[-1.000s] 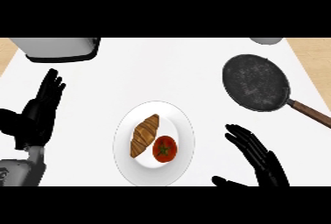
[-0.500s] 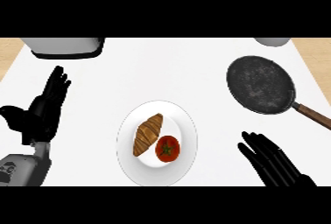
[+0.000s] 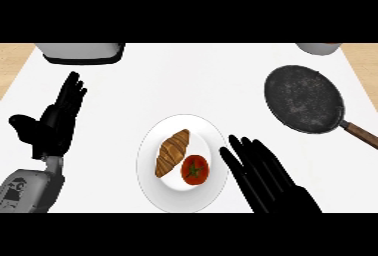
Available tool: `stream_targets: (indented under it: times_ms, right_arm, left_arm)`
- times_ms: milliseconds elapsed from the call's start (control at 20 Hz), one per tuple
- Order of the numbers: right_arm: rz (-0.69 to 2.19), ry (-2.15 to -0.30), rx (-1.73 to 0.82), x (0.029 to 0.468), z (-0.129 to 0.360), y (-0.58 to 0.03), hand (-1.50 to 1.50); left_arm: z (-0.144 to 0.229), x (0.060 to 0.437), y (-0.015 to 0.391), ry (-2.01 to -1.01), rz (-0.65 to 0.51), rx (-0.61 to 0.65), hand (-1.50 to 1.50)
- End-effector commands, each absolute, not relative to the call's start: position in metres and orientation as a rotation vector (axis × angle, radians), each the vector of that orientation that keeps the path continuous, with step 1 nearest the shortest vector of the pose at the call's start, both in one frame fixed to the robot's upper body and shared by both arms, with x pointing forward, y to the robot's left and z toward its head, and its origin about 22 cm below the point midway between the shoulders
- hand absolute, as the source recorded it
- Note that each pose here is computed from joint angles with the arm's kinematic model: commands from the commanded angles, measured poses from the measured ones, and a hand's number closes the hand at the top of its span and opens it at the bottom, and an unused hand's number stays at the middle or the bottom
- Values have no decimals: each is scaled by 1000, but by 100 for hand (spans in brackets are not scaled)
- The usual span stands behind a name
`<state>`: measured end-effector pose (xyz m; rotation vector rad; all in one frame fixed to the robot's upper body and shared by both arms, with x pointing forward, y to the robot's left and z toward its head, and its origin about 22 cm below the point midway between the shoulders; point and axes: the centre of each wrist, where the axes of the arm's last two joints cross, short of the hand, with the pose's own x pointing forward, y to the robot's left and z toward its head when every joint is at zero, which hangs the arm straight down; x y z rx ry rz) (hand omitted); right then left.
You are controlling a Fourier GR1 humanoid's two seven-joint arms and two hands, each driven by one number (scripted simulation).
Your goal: Pick the tomato from the plate and place it in the pan
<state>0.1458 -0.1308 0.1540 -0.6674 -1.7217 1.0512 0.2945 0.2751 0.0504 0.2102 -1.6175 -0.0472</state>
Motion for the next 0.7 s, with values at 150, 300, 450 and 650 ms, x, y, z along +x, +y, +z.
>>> stream_targets:
  times_ms: [150,300,450,650]
  right_arm:
    - [1126,-1744,-582,140,145,-58,-150]
    - [1153,-1668,-643,153,148,-47,-150]
    - [1122,-1570,-654,145,144,-62,-150]
    - [1102,-1551,-692,152,145,-56,-150]
  left_arm:
    - [44,298,285,-1599,-46,204,0]
    - [49,302,278,-1623,-29,208,0]
    - [44,293,257,-1605,-31,188,0]
    - [51,292,260,-1626,-65,230,0]
